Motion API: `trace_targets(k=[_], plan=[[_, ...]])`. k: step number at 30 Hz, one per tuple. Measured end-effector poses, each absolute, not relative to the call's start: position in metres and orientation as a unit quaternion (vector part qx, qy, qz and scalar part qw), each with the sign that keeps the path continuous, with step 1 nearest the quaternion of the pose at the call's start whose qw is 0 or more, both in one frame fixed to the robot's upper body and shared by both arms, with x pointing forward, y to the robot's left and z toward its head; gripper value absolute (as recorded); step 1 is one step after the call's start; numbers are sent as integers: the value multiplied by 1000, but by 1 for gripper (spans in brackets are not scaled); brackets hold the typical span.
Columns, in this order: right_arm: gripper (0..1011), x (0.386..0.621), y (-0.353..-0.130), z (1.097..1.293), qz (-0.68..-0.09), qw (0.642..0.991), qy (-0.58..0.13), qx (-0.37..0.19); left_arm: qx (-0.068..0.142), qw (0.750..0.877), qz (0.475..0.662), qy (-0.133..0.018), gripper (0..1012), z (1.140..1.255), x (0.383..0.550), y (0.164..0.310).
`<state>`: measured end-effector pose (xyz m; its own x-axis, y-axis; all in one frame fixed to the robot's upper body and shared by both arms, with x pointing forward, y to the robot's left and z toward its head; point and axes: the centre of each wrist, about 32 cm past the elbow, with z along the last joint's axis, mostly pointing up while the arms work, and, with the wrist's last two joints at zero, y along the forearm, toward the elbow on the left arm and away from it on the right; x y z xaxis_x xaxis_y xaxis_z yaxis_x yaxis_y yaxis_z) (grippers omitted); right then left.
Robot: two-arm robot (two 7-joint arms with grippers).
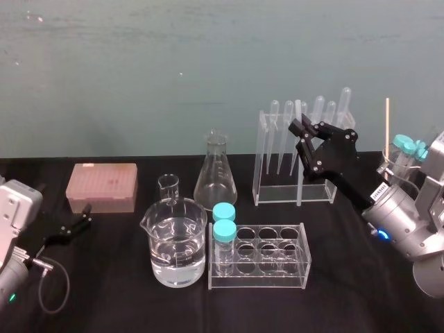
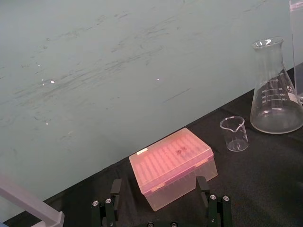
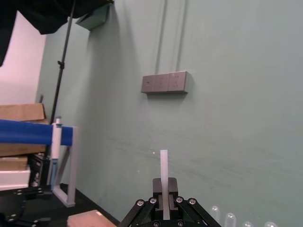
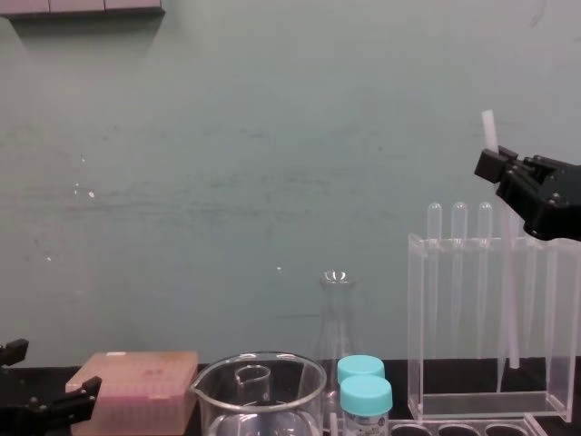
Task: Pick up the stirring rod with one hand, then place it down.
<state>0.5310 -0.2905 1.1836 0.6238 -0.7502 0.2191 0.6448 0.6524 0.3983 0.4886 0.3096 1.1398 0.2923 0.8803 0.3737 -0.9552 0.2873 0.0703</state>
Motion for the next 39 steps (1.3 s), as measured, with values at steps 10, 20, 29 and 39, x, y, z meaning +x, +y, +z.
trace_targets(k=[10, 20, 29, 39], plan=[[64, 530, -292, 1182, -362, 907, -171, 135, 142, 791, 580, -132, 1000, 1140, 489, 310], [64, 530, -292, 1179, -348, 918, -153, 113, 141, 791, 580, -132, 1000, 1140, 489, 310], [64, 534, -291, 1173, -339, 928, -127, 86, 141, 791, 580, -132, 1000, 1140, 489, 310], [64, 539, -291, 1169, -323, 939, -110, 38, 142, 791, 580, -132, 1000, 1140, 489, 310]])
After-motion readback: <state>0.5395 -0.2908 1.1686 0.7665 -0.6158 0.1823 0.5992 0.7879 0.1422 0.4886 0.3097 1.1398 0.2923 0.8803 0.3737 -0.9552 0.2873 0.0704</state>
